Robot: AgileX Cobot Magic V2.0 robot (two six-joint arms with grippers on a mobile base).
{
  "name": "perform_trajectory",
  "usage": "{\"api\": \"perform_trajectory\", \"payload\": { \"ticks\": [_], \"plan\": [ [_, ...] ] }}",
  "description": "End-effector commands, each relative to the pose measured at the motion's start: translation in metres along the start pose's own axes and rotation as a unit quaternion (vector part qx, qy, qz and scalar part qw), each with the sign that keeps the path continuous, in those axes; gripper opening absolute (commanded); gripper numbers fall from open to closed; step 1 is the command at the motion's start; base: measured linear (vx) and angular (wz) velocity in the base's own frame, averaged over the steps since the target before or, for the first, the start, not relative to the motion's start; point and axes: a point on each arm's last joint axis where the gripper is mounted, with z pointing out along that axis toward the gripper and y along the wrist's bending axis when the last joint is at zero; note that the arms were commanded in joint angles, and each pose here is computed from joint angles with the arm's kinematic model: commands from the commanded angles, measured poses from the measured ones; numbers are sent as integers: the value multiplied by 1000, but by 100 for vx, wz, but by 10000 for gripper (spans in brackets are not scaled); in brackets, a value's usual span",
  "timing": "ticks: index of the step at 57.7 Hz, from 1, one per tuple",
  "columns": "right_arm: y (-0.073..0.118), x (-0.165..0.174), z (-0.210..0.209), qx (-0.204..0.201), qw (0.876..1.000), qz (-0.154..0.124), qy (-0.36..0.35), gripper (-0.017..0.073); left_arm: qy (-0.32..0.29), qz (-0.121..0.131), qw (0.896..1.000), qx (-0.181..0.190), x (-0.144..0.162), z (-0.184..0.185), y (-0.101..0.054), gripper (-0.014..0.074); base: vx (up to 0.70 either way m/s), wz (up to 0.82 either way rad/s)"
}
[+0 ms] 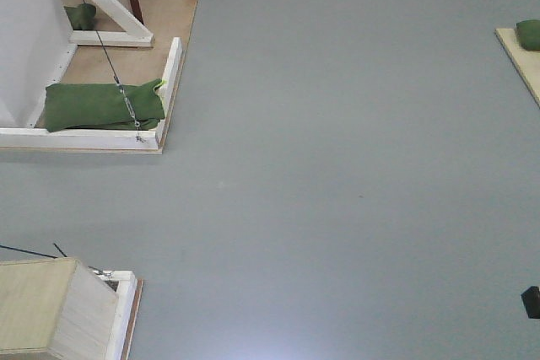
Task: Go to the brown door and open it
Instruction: 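Drive the base forward toward the brown wooden door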
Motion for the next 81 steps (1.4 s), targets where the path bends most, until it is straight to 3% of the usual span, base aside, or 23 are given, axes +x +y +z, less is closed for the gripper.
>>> {"api": "perform_trajectory", "payload": {
  "ticks": [1,81],
  "plan": [
    [-1,-6,-1,4,999,-6,-43,0,-56,-5,998,4,-14,-2,-1,-3,0,0],
    [-1,-6,-1,4,999,-6,-43,0,-56,-5,998,4,-14,-2,-1,-3,2,0]
  ]
}}
